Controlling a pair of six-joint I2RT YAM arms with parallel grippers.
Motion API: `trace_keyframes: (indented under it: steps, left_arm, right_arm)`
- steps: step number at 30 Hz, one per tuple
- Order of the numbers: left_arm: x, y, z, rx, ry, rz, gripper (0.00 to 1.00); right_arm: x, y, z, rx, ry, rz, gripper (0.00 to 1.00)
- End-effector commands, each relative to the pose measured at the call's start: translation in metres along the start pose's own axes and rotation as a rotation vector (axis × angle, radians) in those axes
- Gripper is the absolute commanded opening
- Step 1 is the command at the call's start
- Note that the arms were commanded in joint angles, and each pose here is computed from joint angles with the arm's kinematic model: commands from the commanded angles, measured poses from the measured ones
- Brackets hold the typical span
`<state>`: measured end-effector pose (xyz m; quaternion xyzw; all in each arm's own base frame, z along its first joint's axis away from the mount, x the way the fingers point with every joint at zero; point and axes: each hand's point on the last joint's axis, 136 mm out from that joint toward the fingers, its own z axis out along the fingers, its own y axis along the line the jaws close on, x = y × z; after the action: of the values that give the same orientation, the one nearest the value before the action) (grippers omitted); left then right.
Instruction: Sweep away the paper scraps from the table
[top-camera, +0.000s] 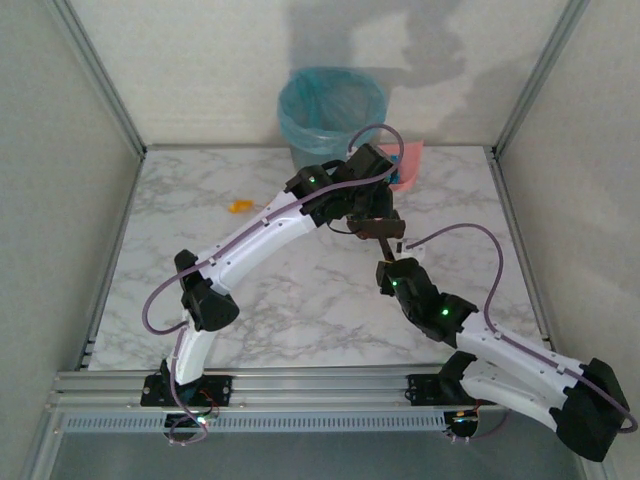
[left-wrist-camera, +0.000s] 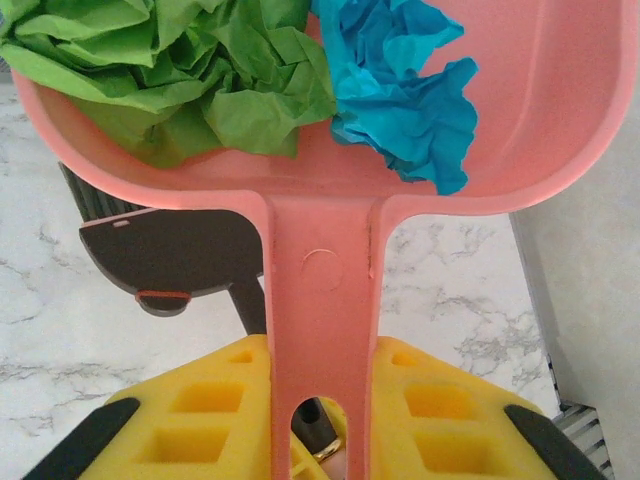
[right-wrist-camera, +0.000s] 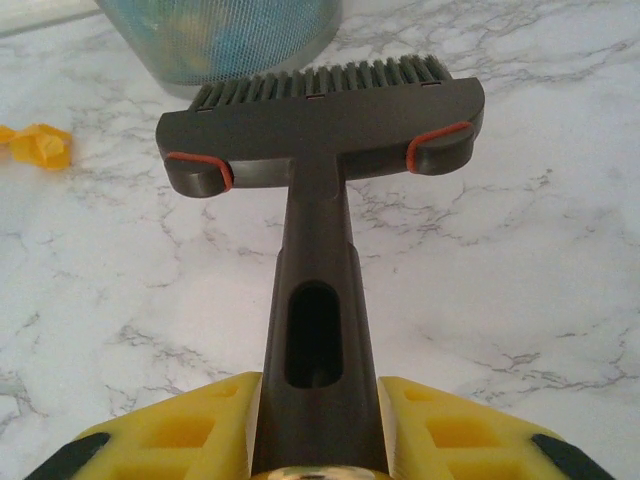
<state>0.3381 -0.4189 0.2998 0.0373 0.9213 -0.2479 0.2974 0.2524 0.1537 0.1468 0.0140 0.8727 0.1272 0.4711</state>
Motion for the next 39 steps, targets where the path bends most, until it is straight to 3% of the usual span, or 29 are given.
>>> trace_keyframes:
  steps: [1,11,27,39]
  left_arm:
    - [-0.006,-0.004,-0.02,0.001,-0.041,0.03,0.0]
    - [-0.015,-0.024,-0.036,0.081,-0.07,0.034,0.0]
    - [-0.046,-0.008,-0.055,0.041,-0.169,0.015,0.0]
    - [-0.109,0.021,-0.064,0.125,-0.245,-0.073,0.0]
  right_arm:
    - [-0.018,-0.001,-0.004,-0.008,-0.093,0.074,0.0]
    - [-0.014,0.0,0.0,-0.003,-0.075,0.067,0.0]
    - [-0.013,0.001,0.002,-0.001,-0.07,0.063,0.0]
    - [-0.012,0.002,0.004,0.003,-0.062,0.049,0.0]
